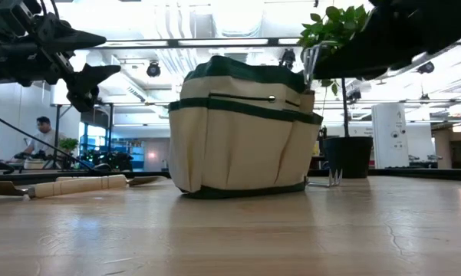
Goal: Pick & Place Garden tools in Gardening bag
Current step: Put the right brown hand rake into the green gardening bag, then put the brown hand rake into the green gardening bag
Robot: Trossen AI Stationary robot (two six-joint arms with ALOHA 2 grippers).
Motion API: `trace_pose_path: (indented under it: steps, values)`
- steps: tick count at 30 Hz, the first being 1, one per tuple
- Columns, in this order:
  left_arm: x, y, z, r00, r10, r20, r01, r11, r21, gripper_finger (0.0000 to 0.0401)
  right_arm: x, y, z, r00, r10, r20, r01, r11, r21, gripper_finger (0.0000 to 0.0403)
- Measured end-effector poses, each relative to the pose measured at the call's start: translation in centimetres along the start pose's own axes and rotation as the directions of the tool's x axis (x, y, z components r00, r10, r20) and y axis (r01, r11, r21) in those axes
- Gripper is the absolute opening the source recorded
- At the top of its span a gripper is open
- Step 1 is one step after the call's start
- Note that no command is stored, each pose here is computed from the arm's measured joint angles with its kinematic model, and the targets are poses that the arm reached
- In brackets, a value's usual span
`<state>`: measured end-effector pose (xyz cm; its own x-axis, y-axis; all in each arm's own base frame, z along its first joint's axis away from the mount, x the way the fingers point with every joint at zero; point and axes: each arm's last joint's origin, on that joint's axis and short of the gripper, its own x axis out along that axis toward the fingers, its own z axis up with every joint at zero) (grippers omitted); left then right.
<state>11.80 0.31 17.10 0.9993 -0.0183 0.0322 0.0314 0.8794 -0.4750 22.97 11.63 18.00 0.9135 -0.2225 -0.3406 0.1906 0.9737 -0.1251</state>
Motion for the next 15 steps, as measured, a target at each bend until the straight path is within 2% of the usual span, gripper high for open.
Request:
trace_pose_path:
  steps: [4,8,15]
  values:
    - [0.0,0.0,0.0,1.0,0.0,-0.001,0.0,1.0,0.0,0.0245,-1.6,-1.2,0.1,0.994,0.054,-0.093,-0.054,0.999,0.0,0.0173]
    - [0.0,0.0,0.0,1.0,0.0,0.0,0.0,1.0,0.0,0.0245,-3.1,-2.6,-0.2,0.981,0.025,-0.193,-0.025,1.0,0.0,0.0168]
    - [0.0,0.0,0.0,1.0,0.0,-0.001,0.0,1.0,0.0,0.0245,-4.7,-4.3,-0.4,0.964,-0.013,-0.264,0.005,1.0,-0.028,0.0157]
